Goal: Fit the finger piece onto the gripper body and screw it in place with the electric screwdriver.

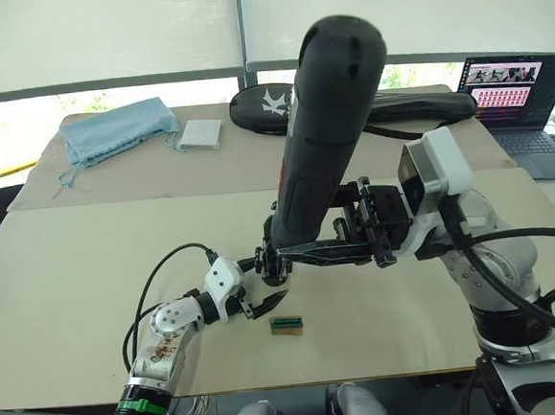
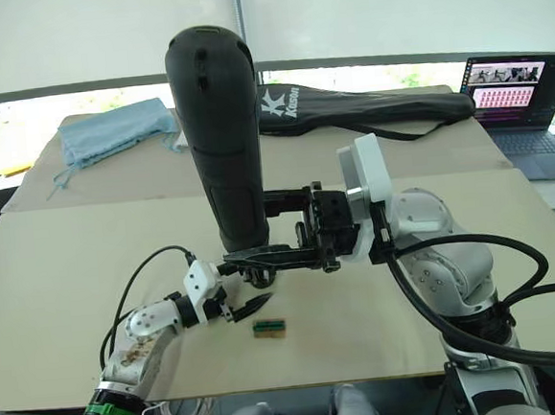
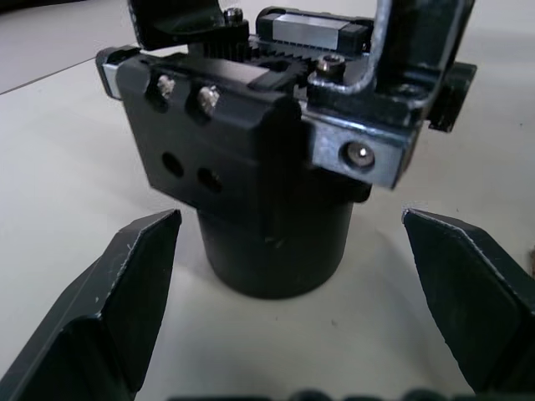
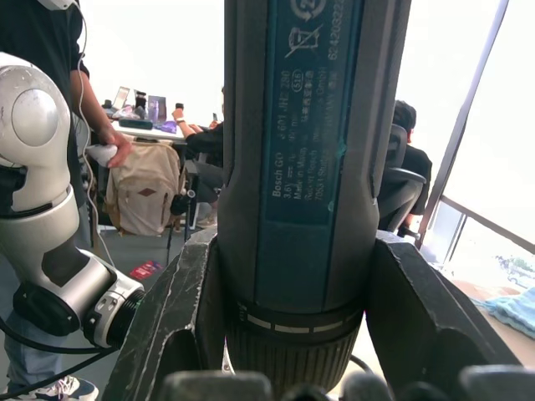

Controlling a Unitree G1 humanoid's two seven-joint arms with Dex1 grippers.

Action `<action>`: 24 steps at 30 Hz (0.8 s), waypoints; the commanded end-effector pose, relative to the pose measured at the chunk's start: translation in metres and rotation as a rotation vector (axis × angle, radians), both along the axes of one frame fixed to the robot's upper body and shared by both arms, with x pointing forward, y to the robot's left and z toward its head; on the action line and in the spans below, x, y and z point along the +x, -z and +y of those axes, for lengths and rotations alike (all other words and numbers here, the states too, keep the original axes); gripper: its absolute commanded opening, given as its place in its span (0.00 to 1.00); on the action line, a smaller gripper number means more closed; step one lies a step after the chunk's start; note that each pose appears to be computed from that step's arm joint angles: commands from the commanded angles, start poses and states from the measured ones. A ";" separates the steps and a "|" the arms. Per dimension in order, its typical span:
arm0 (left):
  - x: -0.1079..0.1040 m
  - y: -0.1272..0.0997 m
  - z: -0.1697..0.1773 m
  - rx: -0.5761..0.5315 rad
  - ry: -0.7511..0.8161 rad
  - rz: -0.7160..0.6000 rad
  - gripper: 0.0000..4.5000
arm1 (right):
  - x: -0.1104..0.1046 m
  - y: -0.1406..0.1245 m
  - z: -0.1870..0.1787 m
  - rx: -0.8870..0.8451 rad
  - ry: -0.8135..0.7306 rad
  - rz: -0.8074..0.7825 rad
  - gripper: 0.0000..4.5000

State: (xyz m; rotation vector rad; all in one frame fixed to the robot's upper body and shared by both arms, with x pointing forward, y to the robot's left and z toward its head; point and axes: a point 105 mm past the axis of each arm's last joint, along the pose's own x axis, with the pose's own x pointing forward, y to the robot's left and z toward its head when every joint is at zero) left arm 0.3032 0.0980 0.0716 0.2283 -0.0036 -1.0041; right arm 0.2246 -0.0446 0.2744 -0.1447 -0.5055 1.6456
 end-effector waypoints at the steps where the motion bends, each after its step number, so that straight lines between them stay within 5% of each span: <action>1: 0.004 0.004 -0.010 0.008 -0.002 0.009 0.99 | -0.007 -0.010 -0.003 0.030 0.003 -0.053 0.43; 7: 0.004 0.007 -0.008 0.016 -0.013 0.028 0.99 | -0.006 -0.009 -0.004 0.033 0.014 -0.055 0.43; 13: 0.001 0.008 -0.006 0.021 0.022 0.057 0.50 | -0.005 -0.008 -0.004 0.030 0.019 -0.051 0.43; 20: 0.005 -0.001 0.003 -0.012 0.101 0.083 0.51 | -0.005 -0.008 -0.006 0.023 0.019 -0.048 0.43; 24: 0.008 0.001 0.010 0.066 0.189 0.050 0.51 | -0.006 -0.008 -0.007 0.021 0.014 -0.041 0.43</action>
